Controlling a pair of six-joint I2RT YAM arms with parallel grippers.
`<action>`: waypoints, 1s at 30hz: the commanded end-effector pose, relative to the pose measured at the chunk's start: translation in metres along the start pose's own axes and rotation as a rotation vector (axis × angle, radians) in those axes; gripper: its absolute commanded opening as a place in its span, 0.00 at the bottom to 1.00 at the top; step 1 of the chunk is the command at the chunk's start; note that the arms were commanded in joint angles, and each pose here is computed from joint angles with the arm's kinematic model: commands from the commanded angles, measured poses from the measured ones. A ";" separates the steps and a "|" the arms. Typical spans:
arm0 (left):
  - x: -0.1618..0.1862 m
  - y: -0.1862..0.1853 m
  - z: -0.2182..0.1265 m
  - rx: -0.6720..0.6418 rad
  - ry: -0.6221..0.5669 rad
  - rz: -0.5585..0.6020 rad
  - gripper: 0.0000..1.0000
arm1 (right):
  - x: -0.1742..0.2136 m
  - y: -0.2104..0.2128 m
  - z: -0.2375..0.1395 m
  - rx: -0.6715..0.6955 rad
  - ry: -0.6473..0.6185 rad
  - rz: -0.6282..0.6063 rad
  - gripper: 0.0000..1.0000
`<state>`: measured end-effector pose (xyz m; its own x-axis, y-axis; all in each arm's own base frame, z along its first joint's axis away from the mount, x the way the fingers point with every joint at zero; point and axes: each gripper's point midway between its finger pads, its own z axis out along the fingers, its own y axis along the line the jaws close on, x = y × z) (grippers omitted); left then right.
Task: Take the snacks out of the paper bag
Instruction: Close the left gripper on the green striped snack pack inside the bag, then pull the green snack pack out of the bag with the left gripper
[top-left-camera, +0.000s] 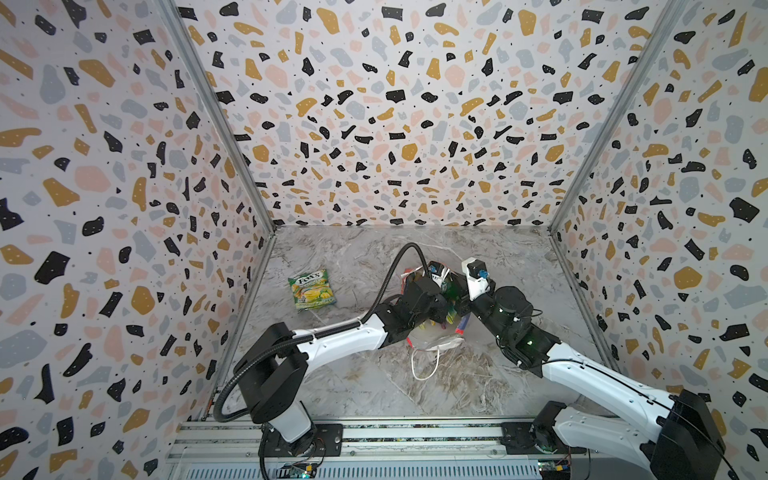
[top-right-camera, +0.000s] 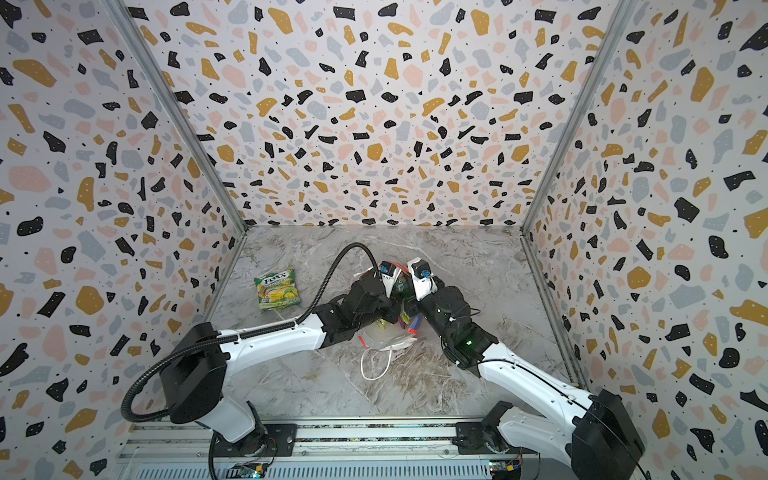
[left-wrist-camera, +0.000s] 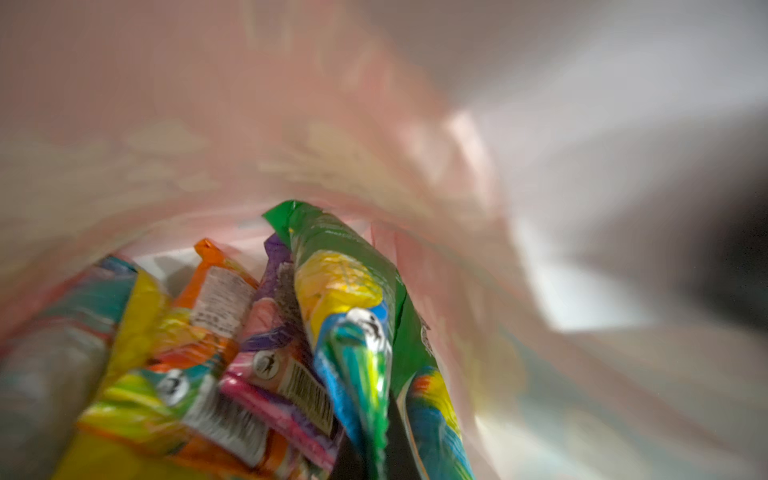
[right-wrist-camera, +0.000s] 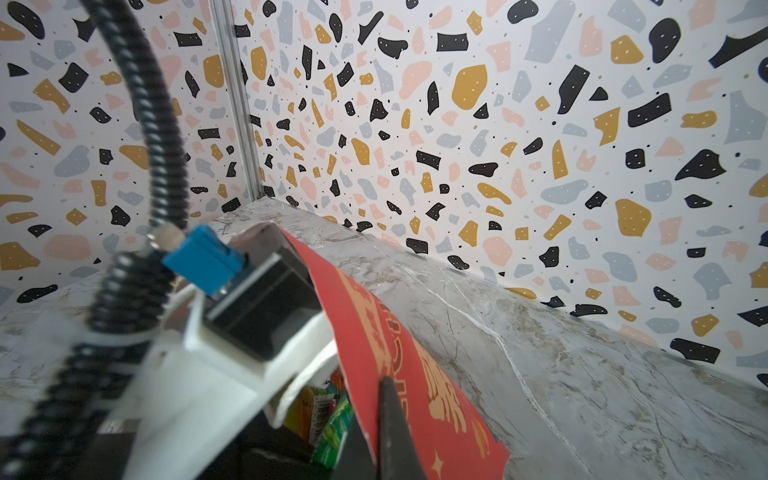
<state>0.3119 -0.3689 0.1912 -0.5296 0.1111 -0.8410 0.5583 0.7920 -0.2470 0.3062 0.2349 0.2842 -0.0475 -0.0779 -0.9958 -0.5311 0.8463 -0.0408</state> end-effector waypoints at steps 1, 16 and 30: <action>-0.012 -0.003 -0.017 0.030 -0.033 0.032 0.00 | -0.022 -0.009 -0.003 0.029 -0.071 0.041 0.00; -0.017 0.000 -0.089 0.068 -0.059 0.174 0.00 | -0.017 -0.029 0.000 0.075 -0.054 0.086 0.00; -0.048 0.034 -0.156 -0.071 -0.174 0.214 0.00 | -0.017 -0.030 0.000 0.071 -0.054 0.089 0.00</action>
<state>0.2467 -0.2708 0.2706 -0.3447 0.2151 -0.9137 0.6495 0.7575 -0.0667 0.3195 0.2178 0.2883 -0.0703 -0.0084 -0.9975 -0.4908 0.8708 0.0272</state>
